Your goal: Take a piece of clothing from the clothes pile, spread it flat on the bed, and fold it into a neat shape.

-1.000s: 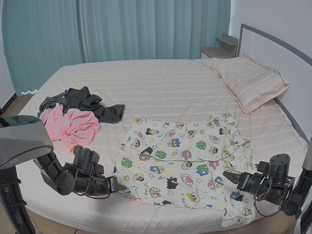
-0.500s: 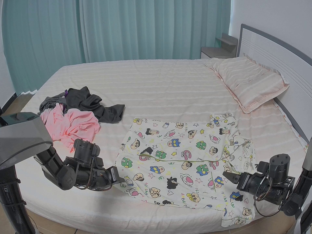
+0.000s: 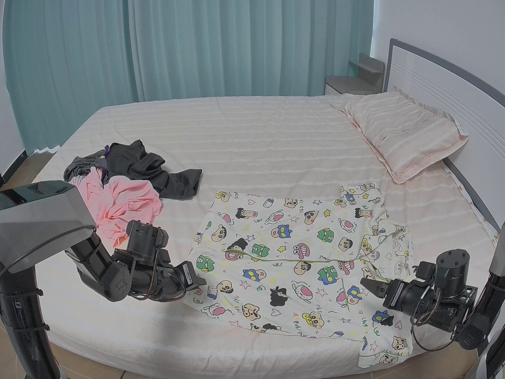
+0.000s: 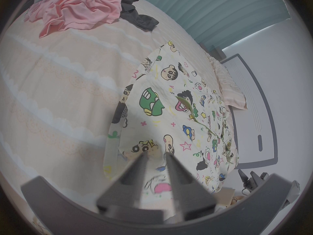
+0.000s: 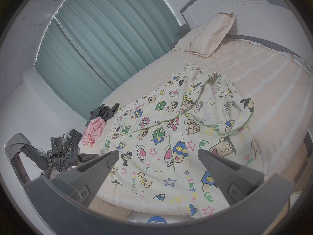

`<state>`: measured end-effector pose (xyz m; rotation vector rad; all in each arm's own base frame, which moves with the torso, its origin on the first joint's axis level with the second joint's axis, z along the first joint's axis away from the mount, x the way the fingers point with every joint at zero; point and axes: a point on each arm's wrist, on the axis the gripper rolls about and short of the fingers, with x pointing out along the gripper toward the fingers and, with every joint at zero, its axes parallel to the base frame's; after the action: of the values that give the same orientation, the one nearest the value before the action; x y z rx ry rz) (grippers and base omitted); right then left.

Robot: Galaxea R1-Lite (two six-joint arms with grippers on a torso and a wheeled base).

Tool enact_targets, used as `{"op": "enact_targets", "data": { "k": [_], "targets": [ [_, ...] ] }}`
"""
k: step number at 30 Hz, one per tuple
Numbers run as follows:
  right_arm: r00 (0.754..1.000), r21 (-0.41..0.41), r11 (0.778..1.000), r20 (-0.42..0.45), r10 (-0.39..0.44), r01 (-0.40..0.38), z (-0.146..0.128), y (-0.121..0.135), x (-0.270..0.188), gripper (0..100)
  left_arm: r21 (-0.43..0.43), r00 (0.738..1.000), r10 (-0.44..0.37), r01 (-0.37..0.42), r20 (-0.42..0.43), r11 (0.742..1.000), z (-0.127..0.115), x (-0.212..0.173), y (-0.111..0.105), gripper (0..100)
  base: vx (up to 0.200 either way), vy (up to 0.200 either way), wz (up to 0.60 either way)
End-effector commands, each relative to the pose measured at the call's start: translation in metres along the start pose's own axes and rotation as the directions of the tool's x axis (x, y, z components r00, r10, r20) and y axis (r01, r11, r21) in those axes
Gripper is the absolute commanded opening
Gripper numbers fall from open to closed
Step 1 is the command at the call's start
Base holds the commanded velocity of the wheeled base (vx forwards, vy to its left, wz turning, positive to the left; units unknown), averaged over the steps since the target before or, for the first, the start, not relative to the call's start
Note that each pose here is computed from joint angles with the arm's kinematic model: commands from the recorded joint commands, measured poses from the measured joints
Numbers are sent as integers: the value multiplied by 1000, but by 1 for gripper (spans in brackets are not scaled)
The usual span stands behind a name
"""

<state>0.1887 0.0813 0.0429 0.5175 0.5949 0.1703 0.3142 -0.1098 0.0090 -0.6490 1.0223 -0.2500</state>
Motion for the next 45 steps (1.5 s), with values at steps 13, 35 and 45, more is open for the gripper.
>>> {"op": "enact_targets", "data": {
  "k": [13, 35, 45],
  "targets": [
    [1000, -3, 1000, -16, -7, 7, -3, -2, -2, 100, 33, 1000, 4, -4, -8, 999, 4, -6, 9, 100, 0, 0, 0],
    [1000, -3, 1000, -16, -7, 7, -3, -2, -2, 100, 292, 995, -52, 75, -88, 953, -6, 1, 14, 100, 0, 0, 0],
    [1000, -2, 1000, -19, -10, 10, -4, -2, -2, 100, 320, 990, -54, 95, -133, 943, -19, 3, 12, 100, 0, 0, 0]
  ]
}}
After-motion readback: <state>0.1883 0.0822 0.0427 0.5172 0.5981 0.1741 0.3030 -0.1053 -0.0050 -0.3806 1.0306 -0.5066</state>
